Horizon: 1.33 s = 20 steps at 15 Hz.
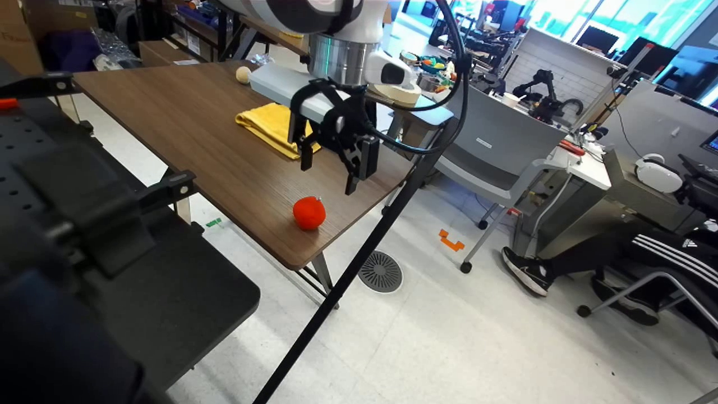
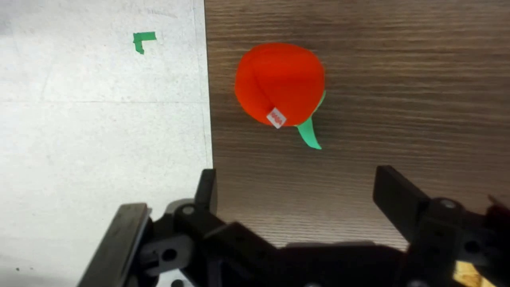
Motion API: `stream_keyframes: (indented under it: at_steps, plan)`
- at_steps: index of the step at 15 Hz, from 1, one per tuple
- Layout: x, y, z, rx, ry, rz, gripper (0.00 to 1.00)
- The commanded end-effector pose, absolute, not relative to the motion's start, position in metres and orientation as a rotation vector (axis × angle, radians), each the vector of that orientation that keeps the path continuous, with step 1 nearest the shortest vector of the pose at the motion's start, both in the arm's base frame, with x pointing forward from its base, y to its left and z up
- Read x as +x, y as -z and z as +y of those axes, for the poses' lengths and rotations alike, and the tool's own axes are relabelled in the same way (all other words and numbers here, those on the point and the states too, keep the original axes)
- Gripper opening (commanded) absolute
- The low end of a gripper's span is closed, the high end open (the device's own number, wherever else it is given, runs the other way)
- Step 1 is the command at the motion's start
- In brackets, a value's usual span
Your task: Move the potato to the left, wipe the table with the yellow towel, move the red plush toy to the left, wipe the right side of the table with the towel, move the potato and red toy to the right, wipe the left side of the table
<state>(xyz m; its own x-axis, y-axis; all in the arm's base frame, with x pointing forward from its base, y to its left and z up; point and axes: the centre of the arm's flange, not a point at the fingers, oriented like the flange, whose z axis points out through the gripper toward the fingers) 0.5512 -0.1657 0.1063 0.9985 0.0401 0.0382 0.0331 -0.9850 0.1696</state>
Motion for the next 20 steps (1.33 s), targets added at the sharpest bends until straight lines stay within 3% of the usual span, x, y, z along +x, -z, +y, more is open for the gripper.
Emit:
stream_keyframes:
  at_steps: [1, 7, 17, 20]
  plan:
    - [0.572, -0.072, -0.158, 2.884, 0.017, -0.041, 1.00]
    - [0.564, -0.057, -0.149, 2.881, 0.045, -0.043, 1.00]
    - [0.483, -0.098, -0.180, 2.930, -0.047, 0.319, 1.00]
    - [0.501, -0.087, -0.187, 2.951, -0.214, 0.448, 1.00]
